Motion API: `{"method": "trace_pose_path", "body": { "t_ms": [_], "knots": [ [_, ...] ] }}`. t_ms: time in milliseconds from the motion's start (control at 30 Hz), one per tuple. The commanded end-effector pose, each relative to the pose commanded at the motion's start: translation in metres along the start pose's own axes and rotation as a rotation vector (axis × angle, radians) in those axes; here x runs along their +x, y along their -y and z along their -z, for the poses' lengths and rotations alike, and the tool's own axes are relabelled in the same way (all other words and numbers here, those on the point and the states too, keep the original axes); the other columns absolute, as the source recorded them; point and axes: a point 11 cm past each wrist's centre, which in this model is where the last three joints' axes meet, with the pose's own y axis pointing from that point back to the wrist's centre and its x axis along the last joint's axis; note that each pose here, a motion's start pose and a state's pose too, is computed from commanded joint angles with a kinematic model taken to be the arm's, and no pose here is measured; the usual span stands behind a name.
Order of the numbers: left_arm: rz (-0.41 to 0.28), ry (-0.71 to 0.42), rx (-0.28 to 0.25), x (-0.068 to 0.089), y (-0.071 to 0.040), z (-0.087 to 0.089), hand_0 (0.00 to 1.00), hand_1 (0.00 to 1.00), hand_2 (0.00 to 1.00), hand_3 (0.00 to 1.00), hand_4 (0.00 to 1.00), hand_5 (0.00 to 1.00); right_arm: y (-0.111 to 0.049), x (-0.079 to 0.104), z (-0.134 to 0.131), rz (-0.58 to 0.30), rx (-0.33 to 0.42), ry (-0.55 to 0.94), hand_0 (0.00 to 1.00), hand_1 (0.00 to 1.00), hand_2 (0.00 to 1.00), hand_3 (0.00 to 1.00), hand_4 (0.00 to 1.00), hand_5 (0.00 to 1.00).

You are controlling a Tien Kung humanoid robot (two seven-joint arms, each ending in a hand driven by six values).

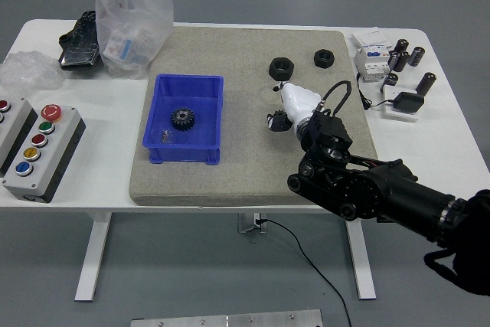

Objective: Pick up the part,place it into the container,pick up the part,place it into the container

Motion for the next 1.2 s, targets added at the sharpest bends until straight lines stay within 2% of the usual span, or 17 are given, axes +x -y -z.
{"method": "trace_pose_path", "body": {
  "t_ms": [133,400,433,600,633,800,833,1200],
  "knots": [
    [0.001,-0.001,-0.001,0.0,0.0,-0.001,0.692,0.587,0.557,0.617,0.557,0.094,0.005,-0.006,-0.01,0.015,-0.035,-0.003,0.753,0.788,0.809,0.853,0.813,0.304],
    [0.0,-0.001,-0.005,0.001,0.0,-0.002,0.692,0.587,0.556,0.616,0.552,0.1,0.005,-0.015,-0.008,0.035,-0.035,0.006,0.74,0.783,0.798,0.853,0.814,0.304],
    [0.0,-0.001,-0.005,0.001,0.0,-0.002,0.692,0.587,0.555,0.616,0.552,0.101,0.004,-0.016,-0.008,0.037,-0.034,0.007,0.688,0.714,0.686,0.73,0.683,0.215],
    [0.0,0.0,-0.005,0.001,0.0,-0.002,0.692,0.587,0.555,0.616,0.552,0.101,0.003,-0.021,-0.007,0.04,-0.032,0.021,0.688,0.714,0.686,0.73,0.683,0.215],
    [0.0,0.0,-0.005,0.001,0.0,-0.002,0.692,0.587,0.555,0.615,0.552,0.103,0.003,-0.021,-0.008,0.041,-0.035,0.02,0.561,0.626,0.548,0.667,0.617,0.046],
    [0.001,0.001,-0.008,0.001,0.0,-0.003,0.692,0.587,0.555,0.615,0.552,0.103,0.003,-0.024,-0.012,0.04,-0.049,0.009,0.561,0.626,0.548,0.667,0.617,0.046],
    [0.001,0.001,-0.009,0.001,0.0,-0.003,0.692,0.587,0.555,0.615,0.552,0.105,0.003,-0.024,-0.012,0.038,-0.05,0.009,0.474,0.608,0.488,0.647,0.648,0.002],
    [0.001,0.001,-0.016,0.001,0.0,-0.004,0.692,0.586,0.555,0.615,0.551,0.105,0.003,-0.022,-0.014,-0.016,-0.043,0.039,0.452,0.597,0.469,0.632,0.619,0.002]
  ]
}}
